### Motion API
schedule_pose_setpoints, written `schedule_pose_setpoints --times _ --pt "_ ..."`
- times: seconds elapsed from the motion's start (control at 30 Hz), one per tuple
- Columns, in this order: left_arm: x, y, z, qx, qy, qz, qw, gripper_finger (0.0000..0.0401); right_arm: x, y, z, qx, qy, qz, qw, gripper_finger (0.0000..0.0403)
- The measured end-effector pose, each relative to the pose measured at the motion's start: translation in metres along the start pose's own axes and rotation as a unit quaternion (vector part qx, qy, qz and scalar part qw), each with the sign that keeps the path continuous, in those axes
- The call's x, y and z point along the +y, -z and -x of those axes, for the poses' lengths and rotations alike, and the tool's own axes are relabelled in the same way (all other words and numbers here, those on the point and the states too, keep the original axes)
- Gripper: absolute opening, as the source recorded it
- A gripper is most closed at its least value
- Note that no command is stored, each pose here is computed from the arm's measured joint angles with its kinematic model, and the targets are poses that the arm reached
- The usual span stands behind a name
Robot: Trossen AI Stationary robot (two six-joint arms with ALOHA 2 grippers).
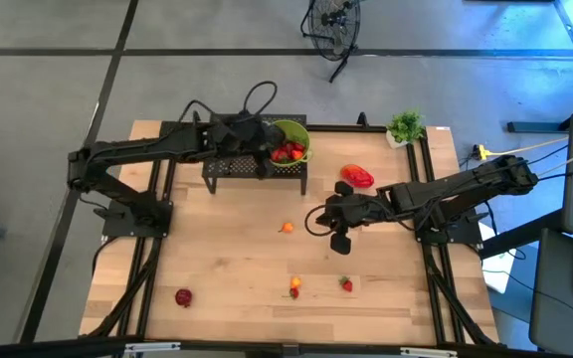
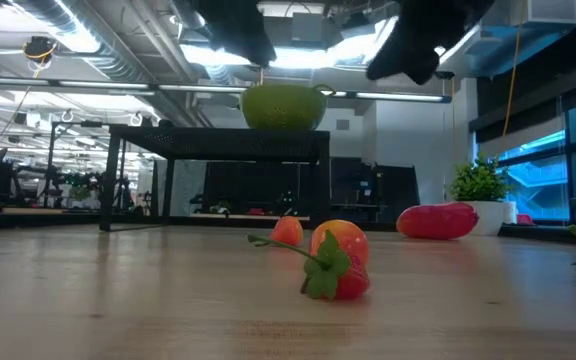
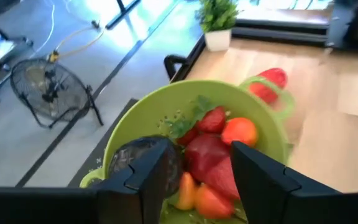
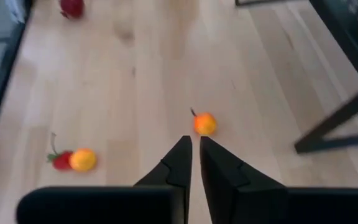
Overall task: Pick & Place Fruit
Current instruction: Put the strawberry into the green strainer bowl on the shelf
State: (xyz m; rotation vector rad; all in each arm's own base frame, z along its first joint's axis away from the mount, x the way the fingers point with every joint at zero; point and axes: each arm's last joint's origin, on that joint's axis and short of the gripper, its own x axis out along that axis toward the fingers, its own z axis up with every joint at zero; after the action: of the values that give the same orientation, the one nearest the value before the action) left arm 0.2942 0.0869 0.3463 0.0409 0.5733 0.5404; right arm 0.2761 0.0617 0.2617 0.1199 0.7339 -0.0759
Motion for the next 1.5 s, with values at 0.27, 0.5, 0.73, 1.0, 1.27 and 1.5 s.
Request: schedule_pose_setpoints --times 0.27,0.5,0.73,1.0,1.27,1.5 --pt "-0.010 0.000 0.049 -0.007 0.030 0.002 1.000 0.0153 0.005 -0.013 -0.004 -0.065 -0.023 0.013 0.998 0.0043" --pt "-0.032 0.019 0.075 0.058 0.074 0.004 0.996 0.0140 0.009 -0.013 -0.017 -0.065 -0.041 0.011 0.997 0.0042" --pt "-0.066 0.055 0.075 0.116 0.099 -0.014 0.988 0.0129 0.019 -0.005 -0.031 -0.034 -0.092 0.022 0.995 0.0060" --pt "-0.091 0.094 0.073 0.164 0.114 -0.004 0.980 0.0122 0.038 0.005 -0.031 -0.016 -0.112 0.051 0.992 0.0095" --pt "-0.108 0.125 0.077 0.205 0.135 0.000 0.969 0.0118 0.062 0.017 -0.024 -0.001 -0.153 0.123 0.981 0.0157" --pt "-0.114 0.147 0.077 0.233 0.126 0.020 0.964 0.0116 0.067 0.037 -0.020 0.092 -0.135 0.040 0.986 0.0195"
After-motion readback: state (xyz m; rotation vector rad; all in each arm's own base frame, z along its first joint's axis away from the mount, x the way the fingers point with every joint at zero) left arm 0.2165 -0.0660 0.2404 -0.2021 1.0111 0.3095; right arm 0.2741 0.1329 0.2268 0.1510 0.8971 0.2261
